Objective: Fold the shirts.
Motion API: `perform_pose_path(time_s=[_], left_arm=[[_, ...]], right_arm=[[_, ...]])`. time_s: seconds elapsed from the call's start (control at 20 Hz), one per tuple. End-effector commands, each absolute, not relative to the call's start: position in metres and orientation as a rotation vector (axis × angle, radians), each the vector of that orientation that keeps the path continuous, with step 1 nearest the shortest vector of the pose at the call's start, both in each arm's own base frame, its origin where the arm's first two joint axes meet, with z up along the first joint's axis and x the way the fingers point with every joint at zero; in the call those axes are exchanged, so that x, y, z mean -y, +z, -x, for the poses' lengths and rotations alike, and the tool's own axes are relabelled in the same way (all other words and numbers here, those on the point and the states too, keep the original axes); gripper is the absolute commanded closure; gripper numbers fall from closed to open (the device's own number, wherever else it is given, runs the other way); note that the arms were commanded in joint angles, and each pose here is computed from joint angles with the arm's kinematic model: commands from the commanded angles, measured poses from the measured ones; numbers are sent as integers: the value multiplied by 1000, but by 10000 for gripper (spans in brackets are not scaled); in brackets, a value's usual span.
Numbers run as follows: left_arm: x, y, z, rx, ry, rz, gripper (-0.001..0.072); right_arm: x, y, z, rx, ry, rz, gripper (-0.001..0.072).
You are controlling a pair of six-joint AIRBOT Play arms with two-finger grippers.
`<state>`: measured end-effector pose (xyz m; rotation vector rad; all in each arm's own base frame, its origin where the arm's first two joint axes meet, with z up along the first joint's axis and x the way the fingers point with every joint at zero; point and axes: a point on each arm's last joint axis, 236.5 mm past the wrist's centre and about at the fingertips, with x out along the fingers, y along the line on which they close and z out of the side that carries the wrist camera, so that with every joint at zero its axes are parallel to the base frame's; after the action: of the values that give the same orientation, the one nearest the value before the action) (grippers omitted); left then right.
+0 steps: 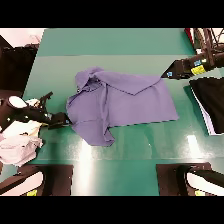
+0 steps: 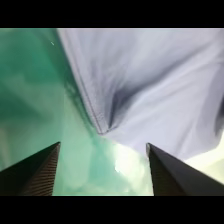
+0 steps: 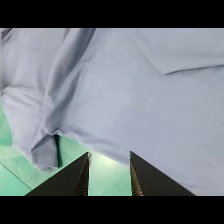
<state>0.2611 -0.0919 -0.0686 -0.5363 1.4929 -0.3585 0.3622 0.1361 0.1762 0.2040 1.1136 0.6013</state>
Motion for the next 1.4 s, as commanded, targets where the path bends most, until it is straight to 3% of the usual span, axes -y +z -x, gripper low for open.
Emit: perform_pose_path(time_s=[0.0, 0.35, 0.45, 0.6, 0.7, 0.85, 1.05, 1.15, 1.2, 1.35], left_arm=[[95, -91, -247, -1479, -322, 578, 98], [107, -81, -267, -1393, -329, 672, 123], [115, -82, -268, -1381, -364, 618, 453], [129, -82, -269, -1373, -392, 575, 461], [132, -78, -268, -1378, -412, 570, 672], [133, -52, -285, -1340, -460, 525, 680], [128, 15, -325, -1204, -527, 387, 680], [130, 46, -339, -1146, -556, 353, 680], [130, 57, -345, -1120, -560, 344, 680], [130, 66, -349, -1099, -565, 335, 679]], right_arm=[[-140, 176, -359, -1121, 614, -197, 426], [-140, 176, -359, -1121, 613, -197, 426], [-140, 176, -359, -1121, 614, -197, 426], [-138, 175, -357, -1130, 610, -194, 426], [-125, 170, -356, -1153, 576, -188, 426], [-88, 144, -345, -1223, 472, -224, 426], [-21, 66, -303, -1346, 253, -398, 421], [5, 25, -277, -1396, 176, -498, 251], [12, 6, -266, -1415, 160, -550, 218], [27, -34, -254, -1437, 116, -672, 221]])
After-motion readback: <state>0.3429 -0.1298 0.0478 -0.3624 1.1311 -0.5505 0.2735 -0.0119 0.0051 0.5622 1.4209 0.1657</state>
